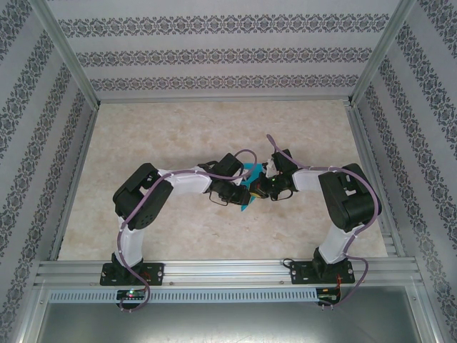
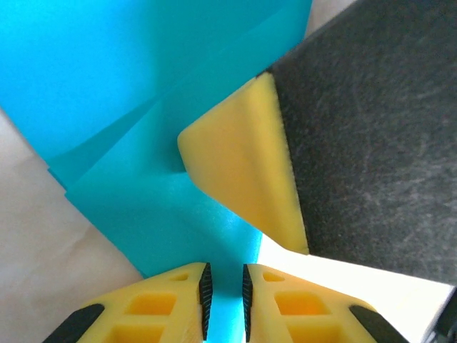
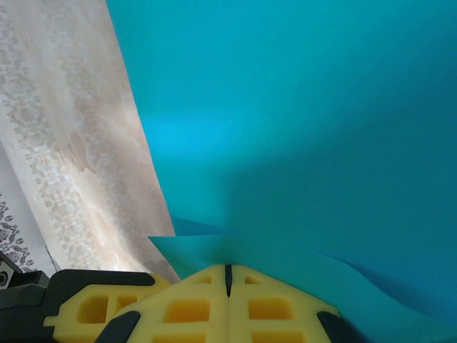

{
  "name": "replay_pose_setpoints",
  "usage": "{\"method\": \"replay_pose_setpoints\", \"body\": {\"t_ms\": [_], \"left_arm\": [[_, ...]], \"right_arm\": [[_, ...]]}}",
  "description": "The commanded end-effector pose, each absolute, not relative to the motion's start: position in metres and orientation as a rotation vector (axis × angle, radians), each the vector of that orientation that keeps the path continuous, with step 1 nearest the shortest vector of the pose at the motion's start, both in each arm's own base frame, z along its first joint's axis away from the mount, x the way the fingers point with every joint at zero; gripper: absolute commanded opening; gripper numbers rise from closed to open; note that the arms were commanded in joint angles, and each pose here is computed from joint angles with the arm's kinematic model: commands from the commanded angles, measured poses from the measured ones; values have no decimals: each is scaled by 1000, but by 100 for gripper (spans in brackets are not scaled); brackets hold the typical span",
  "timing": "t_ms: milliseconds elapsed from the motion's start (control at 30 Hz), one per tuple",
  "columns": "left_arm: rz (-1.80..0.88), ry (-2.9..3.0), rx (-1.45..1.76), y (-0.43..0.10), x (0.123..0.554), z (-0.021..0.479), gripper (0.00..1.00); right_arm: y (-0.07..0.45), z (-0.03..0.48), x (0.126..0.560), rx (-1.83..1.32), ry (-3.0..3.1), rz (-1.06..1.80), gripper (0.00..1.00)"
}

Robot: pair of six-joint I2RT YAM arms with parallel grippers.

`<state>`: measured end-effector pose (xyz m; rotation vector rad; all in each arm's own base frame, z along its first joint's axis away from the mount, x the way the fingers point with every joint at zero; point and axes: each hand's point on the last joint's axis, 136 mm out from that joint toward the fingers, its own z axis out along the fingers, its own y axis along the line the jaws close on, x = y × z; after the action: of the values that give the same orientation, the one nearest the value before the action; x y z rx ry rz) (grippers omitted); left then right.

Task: Fold a paper plane with a square sheet of paper (pick it up from the middle)

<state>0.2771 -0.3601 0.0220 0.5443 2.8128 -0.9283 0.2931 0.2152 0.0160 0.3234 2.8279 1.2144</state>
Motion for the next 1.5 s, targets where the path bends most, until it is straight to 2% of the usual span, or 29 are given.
{"method": "replay_pose_setpoints", "body": {"t_ms": [0,233,800,1033,1467], "left_arm": [[-708,2909,627,-339,262,-7,24],[-555,2918,695,-327,254,-20,23],[-536,2963,706,-316,240,-40,24],[-529,2961,720,-317,241,-40,24],[-533,2972,736,-315,238,-41,24]], "right_arm": [[206,3,275,366,2908,1176,0],[206,11,281,369,2875,1211,0],[185,36,295,406,2785,1226,4],[183,25,296,421,2804,1213,4],[161,-3,284,451,2909,1016,4]]}}
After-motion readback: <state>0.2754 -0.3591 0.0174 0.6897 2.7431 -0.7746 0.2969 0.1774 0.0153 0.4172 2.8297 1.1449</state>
